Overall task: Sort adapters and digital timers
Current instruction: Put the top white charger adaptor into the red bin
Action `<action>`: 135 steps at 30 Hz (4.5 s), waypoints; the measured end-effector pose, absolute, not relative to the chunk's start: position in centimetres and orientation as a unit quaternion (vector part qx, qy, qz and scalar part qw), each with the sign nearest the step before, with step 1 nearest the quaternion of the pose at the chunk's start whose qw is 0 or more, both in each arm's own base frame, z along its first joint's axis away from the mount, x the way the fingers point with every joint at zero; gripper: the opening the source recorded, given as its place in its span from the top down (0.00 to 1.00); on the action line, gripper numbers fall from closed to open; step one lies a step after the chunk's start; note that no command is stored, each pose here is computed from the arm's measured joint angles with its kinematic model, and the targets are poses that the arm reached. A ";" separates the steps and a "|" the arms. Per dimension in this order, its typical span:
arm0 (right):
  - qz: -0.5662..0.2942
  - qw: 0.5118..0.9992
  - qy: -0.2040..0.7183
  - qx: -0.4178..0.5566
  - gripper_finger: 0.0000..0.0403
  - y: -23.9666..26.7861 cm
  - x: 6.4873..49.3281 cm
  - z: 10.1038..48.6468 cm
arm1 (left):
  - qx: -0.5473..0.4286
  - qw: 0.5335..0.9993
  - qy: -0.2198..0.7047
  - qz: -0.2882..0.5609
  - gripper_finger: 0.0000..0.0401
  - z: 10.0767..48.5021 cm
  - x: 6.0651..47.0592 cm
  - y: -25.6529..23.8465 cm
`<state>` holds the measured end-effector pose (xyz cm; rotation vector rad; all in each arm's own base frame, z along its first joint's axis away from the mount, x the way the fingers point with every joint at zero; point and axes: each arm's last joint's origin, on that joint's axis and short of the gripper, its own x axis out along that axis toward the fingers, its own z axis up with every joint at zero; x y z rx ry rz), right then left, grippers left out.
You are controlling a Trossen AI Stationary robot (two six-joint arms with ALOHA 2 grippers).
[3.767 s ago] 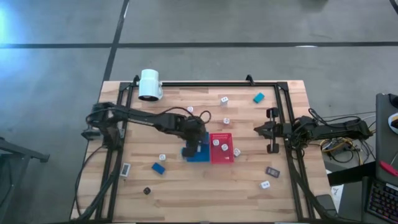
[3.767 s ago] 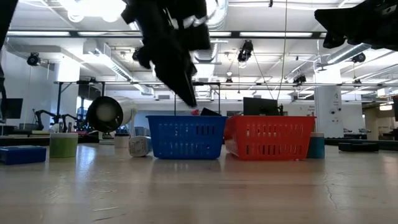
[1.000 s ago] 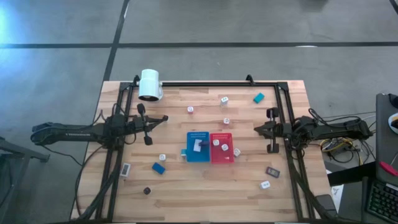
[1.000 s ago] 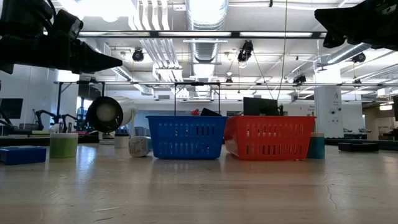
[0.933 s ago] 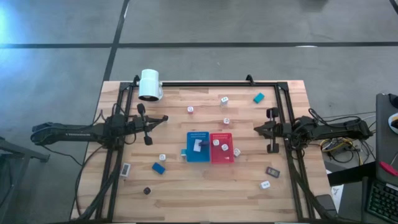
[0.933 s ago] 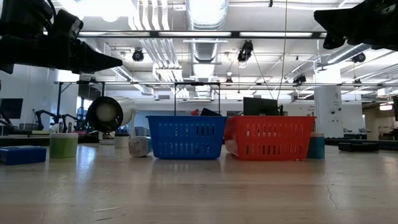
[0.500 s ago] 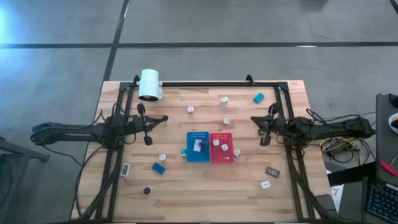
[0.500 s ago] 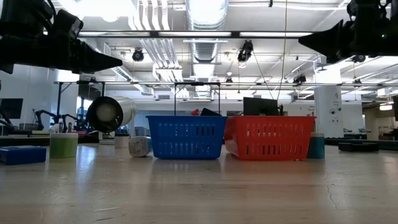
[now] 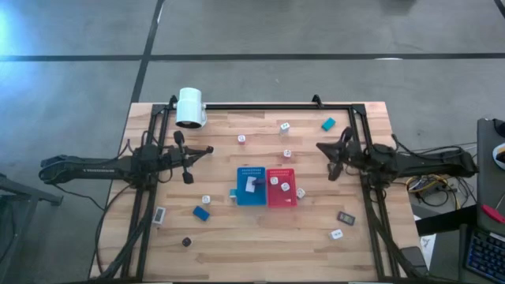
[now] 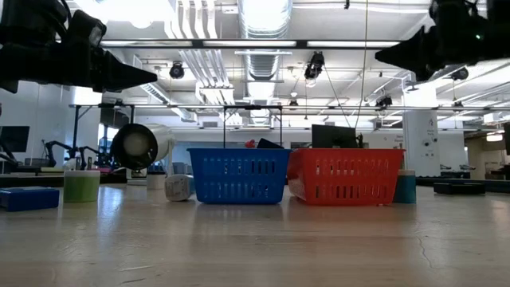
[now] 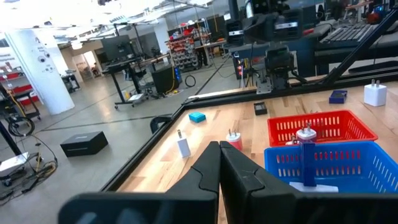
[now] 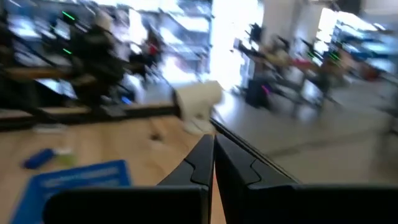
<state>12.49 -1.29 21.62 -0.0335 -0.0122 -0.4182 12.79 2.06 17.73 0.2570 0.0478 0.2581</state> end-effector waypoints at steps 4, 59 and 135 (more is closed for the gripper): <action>-0.265 0.961 0.073 -0.028 0.98 -2.7 13.1 23.9 | 0.128 0.983 0.023 0.128 0.98 17.8 12.8 2.1; 0.069 0.746 0.659 -0.074 0.32 -24.2 34.6 19.1 | 0.064 0.995 0.016 0.069 0.98 17.4 12.8 1.7; 0.056 0.996 -0.038 -0.052 0.76 -2.9 15.8 23.8 | 0.103 0.986 0.033 0.128 0.98 19.7 13.2 2.1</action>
